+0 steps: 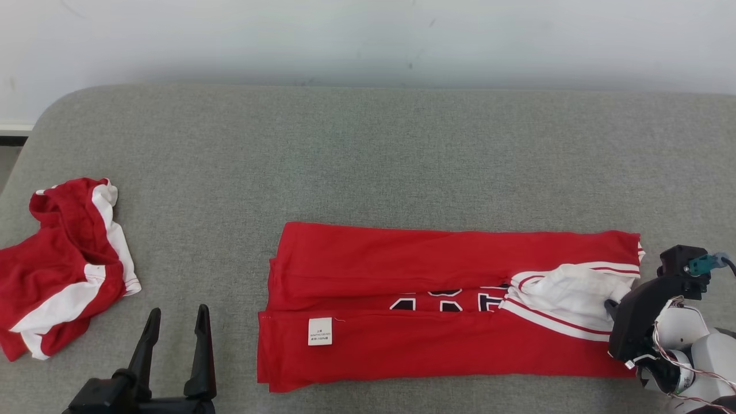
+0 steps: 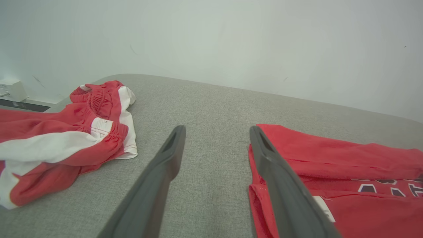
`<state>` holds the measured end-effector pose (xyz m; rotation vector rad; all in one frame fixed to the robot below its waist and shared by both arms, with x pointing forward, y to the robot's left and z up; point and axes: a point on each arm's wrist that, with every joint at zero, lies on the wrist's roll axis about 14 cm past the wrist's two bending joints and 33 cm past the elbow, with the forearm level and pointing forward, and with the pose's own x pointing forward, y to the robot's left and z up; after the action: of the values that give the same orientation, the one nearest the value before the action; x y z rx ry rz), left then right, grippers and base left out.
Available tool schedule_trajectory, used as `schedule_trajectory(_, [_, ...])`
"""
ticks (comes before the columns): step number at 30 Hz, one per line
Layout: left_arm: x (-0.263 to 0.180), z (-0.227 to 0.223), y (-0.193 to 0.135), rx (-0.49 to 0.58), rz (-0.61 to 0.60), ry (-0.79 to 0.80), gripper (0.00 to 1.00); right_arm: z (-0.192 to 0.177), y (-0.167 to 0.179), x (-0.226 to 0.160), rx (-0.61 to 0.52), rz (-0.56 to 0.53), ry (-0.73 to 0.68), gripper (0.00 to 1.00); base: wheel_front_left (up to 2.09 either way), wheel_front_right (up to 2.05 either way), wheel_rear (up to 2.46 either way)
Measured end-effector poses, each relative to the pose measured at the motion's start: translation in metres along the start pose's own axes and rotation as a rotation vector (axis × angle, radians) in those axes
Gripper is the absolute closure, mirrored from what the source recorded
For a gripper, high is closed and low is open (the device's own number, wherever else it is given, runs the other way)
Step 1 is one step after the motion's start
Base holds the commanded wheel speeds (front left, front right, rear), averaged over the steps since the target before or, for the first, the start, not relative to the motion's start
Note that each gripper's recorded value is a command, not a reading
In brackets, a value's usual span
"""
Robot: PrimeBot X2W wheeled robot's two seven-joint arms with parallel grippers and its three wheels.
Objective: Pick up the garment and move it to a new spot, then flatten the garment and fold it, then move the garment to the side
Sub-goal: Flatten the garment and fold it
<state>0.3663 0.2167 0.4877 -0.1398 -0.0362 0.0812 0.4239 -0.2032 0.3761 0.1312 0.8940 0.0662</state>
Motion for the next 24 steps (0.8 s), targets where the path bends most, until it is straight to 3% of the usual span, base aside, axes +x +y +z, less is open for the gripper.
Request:
schedule_trajectory(4, [0.000, 0.001, -0.003, -0.003, -0.007, -0.004, 0.00, 0.009, -0.016, -0.007, -0.022, -0.049, -0.050, 1.00, 0.00, 0.00, 0.00])
schedule_trajectory(16, [0.000, 0.005, -0.018, -0.027, -0.046, -0.016, 0.00, 0.031, -0.119, -0.061, -0.043, -0.339, -0.159, 1.00, 0.00, 0.00, 0.00])
schedule_trajectory(24, [-0.002, 0.008, -0.021, -0.029, -0.048, -0.026, 0.00, 0.042, -0.123, -0.085, -0.092, -0.388, -0.213, 1.00, 0.00, 0.00, 0.00])
